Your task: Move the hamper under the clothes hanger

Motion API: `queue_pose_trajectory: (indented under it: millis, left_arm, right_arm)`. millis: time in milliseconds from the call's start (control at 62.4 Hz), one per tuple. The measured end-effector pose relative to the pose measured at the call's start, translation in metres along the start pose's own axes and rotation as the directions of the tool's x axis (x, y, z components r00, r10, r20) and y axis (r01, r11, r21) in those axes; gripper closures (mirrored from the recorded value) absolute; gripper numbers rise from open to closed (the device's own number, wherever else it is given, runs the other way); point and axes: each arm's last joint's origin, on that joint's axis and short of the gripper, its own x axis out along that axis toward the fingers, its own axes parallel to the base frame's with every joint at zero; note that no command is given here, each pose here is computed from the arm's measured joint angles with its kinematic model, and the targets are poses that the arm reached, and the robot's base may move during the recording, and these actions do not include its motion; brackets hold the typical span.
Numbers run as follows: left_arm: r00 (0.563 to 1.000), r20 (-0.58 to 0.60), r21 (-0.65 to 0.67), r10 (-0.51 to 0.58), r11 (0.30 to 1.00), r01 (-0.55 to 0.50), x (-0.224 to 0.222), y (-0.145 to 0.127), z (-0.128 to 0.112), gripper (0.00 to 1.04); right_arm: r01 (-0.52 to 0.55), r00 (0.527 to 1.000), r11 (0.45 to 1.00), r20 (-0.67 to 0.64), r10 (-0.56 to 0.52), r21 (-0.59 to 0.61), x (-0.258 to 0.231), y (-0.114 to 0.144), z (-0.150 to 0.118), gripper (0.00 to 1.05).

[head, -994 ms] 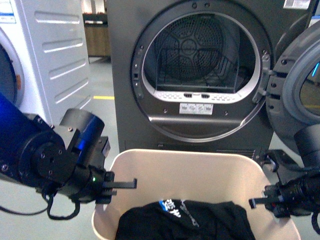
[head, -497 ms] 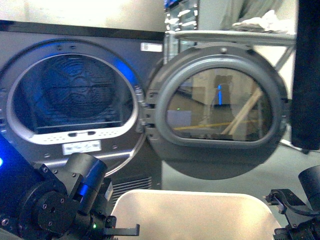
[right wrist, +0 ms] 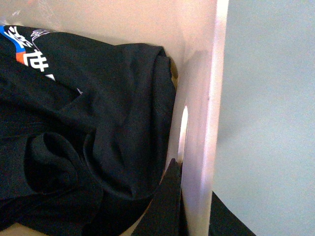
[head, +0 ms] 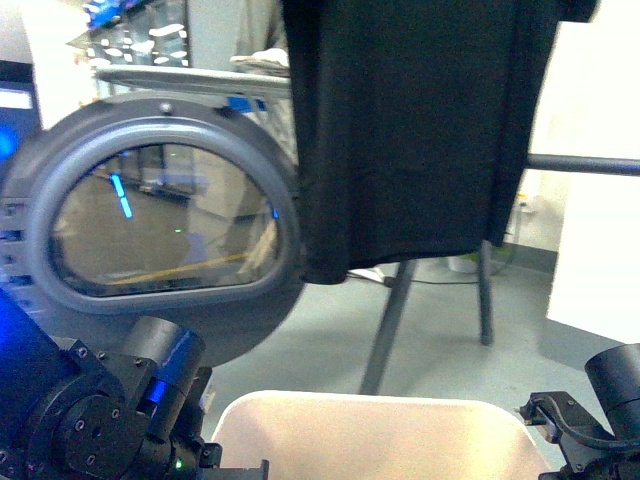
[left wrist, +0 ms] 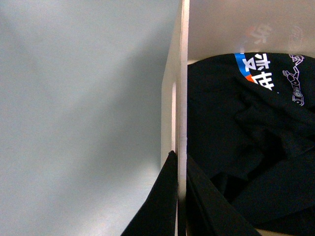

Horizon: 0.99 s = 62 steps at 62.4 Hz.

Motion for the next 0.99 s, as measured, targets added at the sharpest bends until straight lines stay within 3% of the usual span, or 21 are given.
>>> queue_pose_trajectory:
  millis: [994]
  left_arm:
    - [1.0,-0.002,0.004,-0.004,1.0,0.004,-0.0001,-0.0017,-0.0009,1.01]
  right_arm:
    - [0.002,1.0,1.0,-0.002,-0.002,0.003,-0.0001,-0.0016,-0.0007,1.02]
